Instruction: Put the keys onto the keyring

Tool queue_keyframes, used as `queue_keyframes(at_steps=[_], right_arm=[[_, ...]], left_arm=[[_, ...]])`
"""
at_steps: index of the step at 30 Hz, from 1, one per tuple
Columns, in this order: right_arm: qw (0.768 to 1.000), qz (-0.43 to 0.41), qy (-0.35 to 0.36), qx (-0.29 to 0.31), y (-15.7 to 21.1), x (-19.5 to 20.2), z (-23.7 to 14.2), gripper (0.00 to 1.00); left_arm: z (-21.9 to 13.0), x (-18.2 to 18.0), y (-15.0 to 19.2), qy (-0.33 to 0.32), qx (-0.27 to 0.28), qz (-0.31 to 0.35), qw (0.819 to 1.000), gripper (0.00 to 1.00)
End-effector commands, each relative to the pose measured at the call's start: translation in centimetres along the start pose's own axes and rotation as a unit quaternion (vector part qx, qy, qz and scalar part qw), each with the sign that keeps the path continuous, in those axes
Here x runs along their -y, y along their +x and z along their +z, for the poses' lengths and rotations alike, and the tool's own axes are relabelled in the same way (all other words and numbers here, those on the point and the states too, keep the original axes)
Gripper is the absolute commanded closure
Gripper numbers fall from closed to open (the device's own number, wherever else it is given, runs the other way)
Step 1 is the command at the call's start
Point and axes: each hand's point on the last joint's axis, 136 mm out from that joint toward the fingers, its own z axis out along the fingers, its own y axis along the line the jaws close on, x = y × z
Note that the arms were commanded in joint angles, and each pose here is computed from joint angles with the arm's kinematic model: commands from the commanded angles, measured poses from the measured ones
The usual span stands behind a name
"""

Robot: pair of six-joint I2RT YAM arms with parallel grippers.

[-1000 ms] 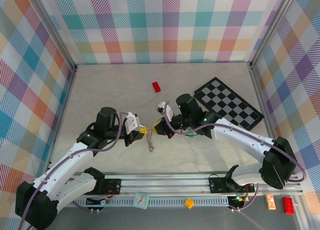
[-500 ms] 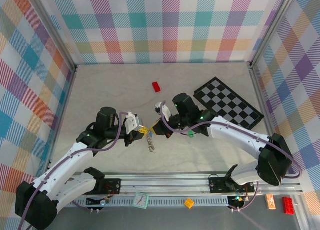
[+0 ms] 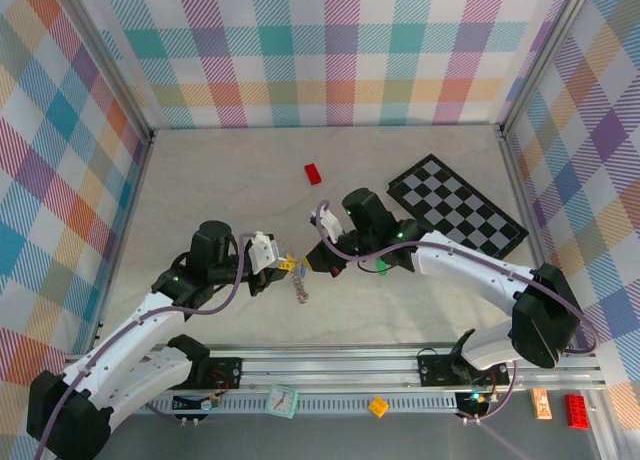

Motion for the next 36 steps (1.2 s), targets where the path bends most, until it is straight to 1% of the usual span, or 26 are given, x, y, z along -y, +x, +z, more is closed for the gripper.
queue_keyframes(at_steps=[1, 5, 12, 14, 17, 19, 23, 26, 28, 30, 32, 36], right_arm=[[1.000, 0.013, -0.002, 0.006, -0.8, 0.4, -0.1, 1.00], [1.000, 0.014, -0.009, -0.001, -0.7, 0.3, 0.1, 1.00], [1.000, 0.003, -0.027, -0.013, -0.9, -0.3, 0.3, 0.99], [1.000, 0.000, -0.020, -0.019, -0.7, 0.0, 0.3, 0.90], [1.000, -0.012, 0.003, -0.014, -0.7, 0.3, -0.4, 0.68], [0.999, -0.026, 0.021, 0.003, -1.1, 0.6, -1.5, 0.57], [0.992, -0.089, 0.075, 0.057, -1.8, 1.4, -3.7, 0.48], [0.974, -0.182, 0.083, 0.107, -2.0, 1.0, -4.7, 0.45], [0.954, -0.267, 0.044, 0.129, -1.3, -0.6, -4.7, 0.44], [0.931, -0.335, 0.002, 0.145, -0.5, -2.2, -4.6, 0.44], [0.923, -0.355, -0.006, 0.150, -0.5, -2.7, -4.4, 0.45], [0.931, -0.340, -0.019, 0.132, -1.3, -3.1, -4.1, 0.50]], left_arm=[[-0.2, 1.0, -1.3, 0.014, 0.029, 0.039, 0.999, 1.00], [-0.3, 1.1, -1.7, 0.016, 0.037, 0.038, 0.998, 1.00], [-0.3, 1.1, -3.5, 0.026, 0.076, 0.025, 0.996, 1.00], [-0.2, 1.2, -3.9, 0.033, 0.083, 0.019, 0.996, 1.00], [-0.2, 1.3, -4.2, 0.040, 0.090, 0.007, 0.995, 1.00], [-0.2, 1.4, -4.3, 0.046, 0.092, -0.003, 0.995, 1.00], [-0.1, 1.9, -4.2, 0.059, 0.095, -0.011, 0.994, 1.00], [0.0, 2.0, -4.0, 0.063, 0.097, -0.009, 0.993, 1.00], [0.1, 2.0, -4.1, 0.066, 0.101, -0.004, 0.993, 1.00], [0.0, 2.1, -4.3, 0.069, 0.105, 0.001, 0.992, 1.00], [0.0, 2.3, -4.2, 0.072, 0.105, 0.005, 0.992, 1.00], [0.0, 2.5, -4.0, 0.079, 0.105, 0.009, 0.991, 1.00]])
